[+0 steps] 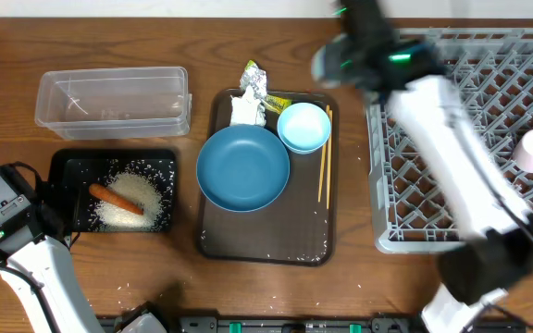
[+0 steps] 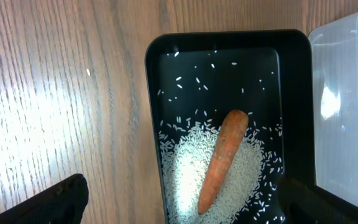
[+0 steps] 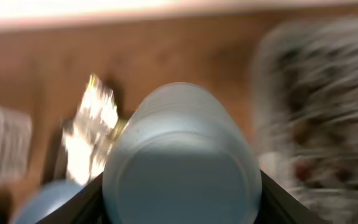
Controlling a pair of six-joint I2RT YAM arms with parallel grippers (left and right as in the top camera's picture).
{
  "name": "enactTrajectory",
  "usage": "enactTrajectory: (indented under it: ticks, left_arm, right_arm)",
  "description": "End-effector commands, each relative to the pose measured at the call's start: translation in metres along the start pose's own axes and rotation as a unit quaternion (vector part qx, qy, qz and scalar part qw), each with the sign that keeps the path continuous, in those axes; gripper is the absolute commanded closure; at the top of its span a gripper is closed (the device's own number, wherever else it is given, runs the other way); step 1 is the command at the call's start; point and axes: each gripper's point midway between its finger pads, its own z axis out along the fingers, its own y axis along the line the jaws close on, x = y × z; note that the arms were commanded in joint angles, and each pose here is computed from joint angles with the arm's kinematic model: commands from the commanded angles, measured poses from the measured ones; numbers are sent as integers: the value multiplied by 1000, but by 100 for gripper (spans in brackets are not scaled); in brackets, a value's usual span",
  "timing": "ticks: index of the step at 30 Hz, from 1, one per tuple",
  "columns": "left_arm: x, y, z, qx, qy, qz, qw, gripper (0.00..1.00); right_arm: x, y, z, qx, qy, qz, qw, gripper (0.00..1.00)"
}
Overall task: Sort waste into correct bins and load items into the dishwasher rack
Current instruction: 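Carry the light-blue cup into the dish rack and release it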
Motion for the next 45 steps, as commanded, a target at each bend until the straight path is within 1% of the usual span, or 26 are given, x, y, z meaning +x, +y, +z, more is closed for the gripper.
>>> enactTrajectory:
  ticks: [1,5,9,12,17,22,25,27,28,29,30,31,37,41,45]
  left_arm:
    - [-6,-3,-4,3,-7,-1,1000,2]
    - [-6,-3,-4,3,-7,-1,1000,2]
    - [-6,-3,-4,3,-7,-1,1000,2]
    - [-6,-3,-4,3,-7,-1,1000,2]
    - [-6,-3,-4,3,-7,-1,1000,2]
    - [-6,-3,-4,3,-7,-1,1000,2]
    - [-6,-3,-4,3,-7,-1,1000,2]
    - [-6,-3,-4,3,-7,-1,1000,2]
    - [-6,-3,-4,3,-7,-1,1000,2]
    - [-6,-3,-4,3,-7,-1,1000,2]
    - [-6,-3,-4,3,-7,-1,1000,2]
    - [-6,-3,-4,3,-7,-1,1000,2]
    - [-6,-3,-4,3,-7,-1,1000,2]
    - [-6,-3,-4,3,-7,-1,1000,2]
    - [-6,-3,-4,3,-7,-1,1000,2]
  right_arm:
    - [-33,-74,-29,66,-44,30,996,52]
    - [-42,-163,-43,134,-47,92,986,53]
    - [-30,-223,-35,152,-20,143,978,52]
    - [-13,-254,-21,165,12,171,971,51]
    - [14,-291,7,193,64,198,959,51]
    - [38,-324,22,241,101,209,942,46]
    - [45,-331,26,248,112,213,939,46]
    - [46,-332,25,248,115,210,939,39]
    - [47,-332,25,247,118,206,939,34]
    - [47,-332,25,247,120,204,940,25]
    - [47,-331,25,247,121,204,940,9]
    - [47,-331,25,245,121,204,940,1]
    - [46,-315,22,210,124,210,947,1]
    - [30,-280,8,143,104,208,962,1]
    - [10,-244,-14,110,70,185,974,1]
